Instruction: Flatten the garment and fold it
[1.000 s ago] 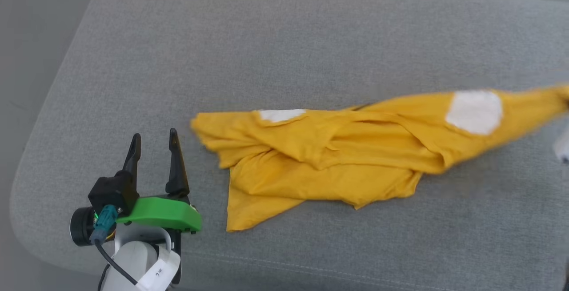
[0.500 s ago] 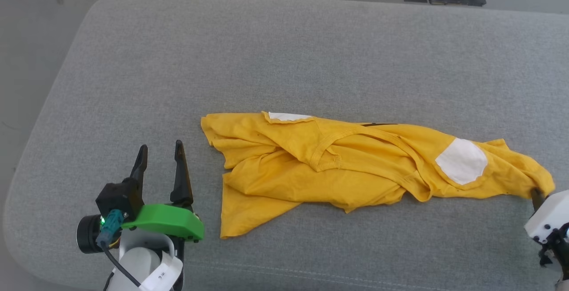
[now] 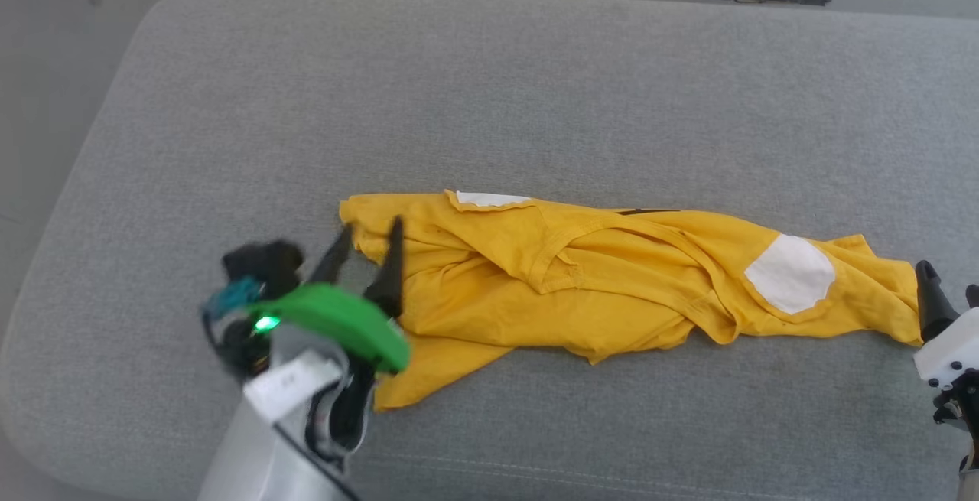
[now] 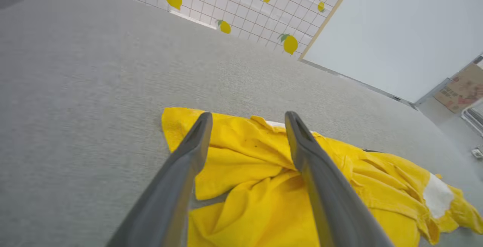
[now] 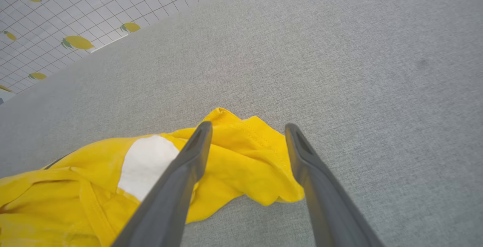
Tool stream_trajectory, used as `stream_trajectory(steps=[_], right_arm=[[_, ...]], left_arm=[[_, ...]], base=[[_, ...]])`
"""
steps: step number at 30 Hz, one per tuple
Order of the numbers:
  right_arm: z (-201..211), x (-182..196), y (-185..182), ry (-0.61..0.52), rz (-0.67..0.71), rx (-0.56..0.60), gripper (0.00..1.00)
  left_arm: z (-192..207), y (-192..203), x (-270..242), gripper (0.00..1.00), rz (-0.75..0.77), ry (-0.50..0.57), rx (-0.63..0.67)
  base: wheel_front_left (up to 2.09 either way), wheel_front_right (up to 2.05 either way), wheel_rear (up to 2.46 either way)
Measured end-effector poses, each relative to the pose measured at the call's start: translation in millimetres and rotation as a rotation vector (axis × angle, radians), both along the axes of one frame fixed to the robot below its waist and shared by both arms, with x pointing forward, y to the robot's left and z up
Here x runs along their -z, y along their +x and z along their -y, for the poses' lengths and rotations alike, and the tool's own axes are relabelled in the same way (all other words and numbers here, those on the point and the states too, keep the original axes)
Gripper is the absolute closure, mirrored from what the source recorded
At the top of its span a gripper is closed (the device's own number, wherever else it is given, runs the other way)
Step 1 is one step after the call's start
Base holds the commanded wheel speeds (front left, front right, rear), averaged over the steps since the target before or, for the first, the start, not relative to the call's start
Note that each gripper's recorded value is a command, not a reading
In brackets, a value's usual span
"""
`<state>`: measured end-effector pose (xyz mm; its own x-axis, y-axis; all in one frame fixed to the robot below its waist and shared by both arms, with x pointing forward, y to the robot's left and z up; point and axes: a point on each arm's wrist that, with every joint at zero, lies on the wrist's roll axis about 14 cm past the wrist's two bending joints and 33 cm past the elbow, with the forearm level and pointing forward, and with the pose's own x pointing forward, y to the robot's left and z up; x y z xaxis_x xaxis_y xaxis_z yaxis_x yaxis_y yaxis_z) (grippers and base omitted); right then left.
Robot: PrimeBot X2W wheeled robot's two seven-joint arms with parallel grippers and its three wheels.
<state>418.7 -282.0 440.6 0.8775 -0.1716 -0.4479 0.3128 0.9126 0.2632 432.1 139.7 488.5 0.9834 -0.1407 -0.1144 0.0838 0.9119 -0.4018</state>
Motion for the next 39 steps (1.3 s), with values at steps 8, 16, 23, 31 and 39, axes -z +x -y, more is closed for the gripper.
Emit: stream_trajectory(steps=[8, 16, 23, 31, 39], right_arm=[[12, 14, -11, -0.006, -0.036, 0.032, 0.0], [27, 23, -19, -0.017, -0.059, 0.079, 0.0], [22, 28, -16, -0.011, -0.069, 0.066, 0.0], [10, 22, -6, -0.008, -0.047, 0.031, 0.0], [4, 16, -4, -0.003, -0.031, 0.013, 0.0]], left_arm=[[84, 12, 44, 0.0, -0.427, -0.137, 0.226], [88, 17, 67, 0.0, -0.503, -0.113, 0.222], [89, 26, 55, 1.0, -0.442, -0.116, 0.229], [81, 31, 33, 1.0, -0.348, -0.094, 0.213], [31, 52, -2, 1.0, -0.202, -0.019, 0.067]], base=[[0.0, 0.0, 0.0], [0.0, 0.0, 0.0], [0.0, 0.0, 0.0], [0.0, 0.0, 0.0], [0.0, 0.0, 0.0]])
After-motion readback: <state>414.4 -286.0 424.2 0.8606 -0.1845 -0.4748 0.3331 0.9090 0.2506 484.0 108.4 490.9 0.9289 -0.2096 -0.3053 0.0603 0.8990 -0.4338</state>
